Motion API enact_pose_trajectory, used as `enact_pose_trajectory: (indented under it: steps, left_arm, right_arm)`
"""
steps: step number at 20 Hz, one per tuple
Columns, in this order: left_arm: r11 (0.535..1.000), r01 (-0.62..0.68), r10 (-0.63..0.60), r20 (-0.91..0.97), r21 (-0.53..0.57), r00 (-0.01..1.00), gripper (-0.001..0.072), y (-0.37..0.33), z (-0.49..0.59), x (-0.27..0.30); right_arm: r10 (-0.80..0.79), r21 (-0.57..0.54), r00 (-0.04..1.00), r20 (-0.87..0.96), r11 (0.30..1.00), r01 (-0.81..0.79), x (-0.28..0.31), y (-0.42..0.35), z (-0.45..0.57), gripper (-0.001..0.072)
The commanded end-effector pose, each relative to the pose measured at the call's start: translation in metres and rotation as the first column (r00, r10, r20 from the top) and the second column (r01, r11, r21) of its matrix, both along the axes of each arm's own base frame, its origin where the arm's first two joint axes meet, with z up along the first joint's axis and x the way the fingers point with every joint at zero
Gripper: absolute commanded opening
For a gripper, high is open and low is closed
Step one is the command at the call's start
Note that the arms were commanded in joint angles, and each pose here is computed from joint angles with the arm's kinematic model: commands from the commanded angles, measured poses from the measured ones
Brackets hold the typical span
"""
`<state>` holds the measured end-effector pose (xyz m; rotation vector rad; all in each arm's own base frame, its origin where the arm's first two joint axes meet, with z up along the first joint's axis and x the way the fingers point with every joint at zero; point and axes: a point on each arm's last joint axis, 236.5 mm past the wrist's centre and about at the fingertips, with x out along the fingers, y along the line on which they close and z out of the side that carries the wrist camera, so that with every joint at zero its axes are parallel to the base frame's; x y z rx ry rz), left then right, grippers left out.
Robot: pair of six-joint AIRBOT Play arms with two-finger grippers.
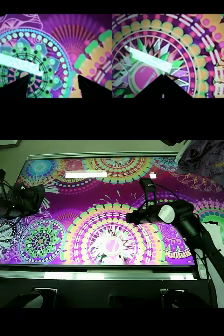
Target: Fold the clothes and pants, and hang the long-sleeved shirts on hangers.
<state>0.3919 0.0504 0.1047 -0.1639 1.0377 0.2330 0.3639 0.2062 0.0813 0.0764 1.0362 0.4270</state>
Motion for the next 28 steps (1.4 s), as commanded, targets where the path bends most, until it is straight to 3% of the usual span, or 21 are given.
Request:
enact_pose_trajectory:
  steps: [1, 5, 6, 13, 14, 15, 18, 20, 24, 28]
  left_arm:
    - [0.98, -0.195, 0.191, 0.083, 0.042, 0.978, 0.072, 0.105, -0.04, 0.051]
    - [0.956, -0.293, 0.289, 0.102, 0.031, 0.952, 0.072, 0.182, -0.117, 0.096]
    - [0.952, -0.305, 0.301, 0.103, 0.03, 0.948, 0.072, 0.194, -0.131, 0.106]
    - [0.953, -0.301, 0.299, 0.066, 0.03, 0.952, 0.0695, 0.219, -0.194, 0.157]
    - [0.953, -0.303, 0.302, 0.046, 0.028, 0.952, 0.0416, 0.219, -0.197, 0.156]
    - [0.952, -0.306, 0.306, 0.025, 0.015, 0.952, 0.0013, 0.215, -0.196, 0.153]
    - [0.969, -0.245, 0.242, -0.067, -0.031, 0.968, 0.0012, 0.188, -0.178, 0.142]
    - [0.969, -0.209, 0.195, -0.108, -0.133, 0.975, 0.001, 0.149, -0.154, 0.134]
    - [0.956, -0.034, 0.013, -0.073, -0.291, 0.997, 0.001, 0.033, -0.083, 0.122]
    - [0.924, 0.137, -0.198, -0.138, -0.357, 0.97, 0.0009, -0.106, -0.063, 0.045]
  right_arm:
    - [0.004, -0.006, 1.0, -0.016, 1.0, -0.004, -0.004, 0.0, -0.002, 0.0039]
    - [0.008, -0.013, 0.999, -0.033, 1.0, -0.008, -0.007, -0.002, -0.004, 0.0049]
    - [0.008, -0.014, 0.999, -0.035, 1.0, -0.008, -0.007, -0.002, -0.005, 0.0091]
    - [0.008, -0.015, 0.999, -0.037, 1.0, -0.008, -0.008, -0.002, -0.005, 0.0097]
    - [0.008, -0.015, 0.999, -0.037, 1.0, -0.008, -0.008, -0.002, -0.005, 0.0097]
    - [0.008, -0.015, 0.999, -0.037, 1.0, -0.009, -0.008, -0.002, -0.005, 0.0097]
    - [0.009, -0.022, 0.999, -0.045, 1.0, -0.01, -0.01, -0.003, -0.006, 0.0097]
    - [0.011, -0.031, 0.998, -0.068, 0.999, -0.014, -0.014, -0.005, -0.009, 0.0097]
    - [0.028, -0.094, 0.983, -0.18, 0.995, -0.046, -0.04, -0.017, -0.023, 0.0098]
    - [0.026, -0.192, 0.965, -0.261, 0.978, -0.078, -0.06, -0.039, -0.033, 0.0098]
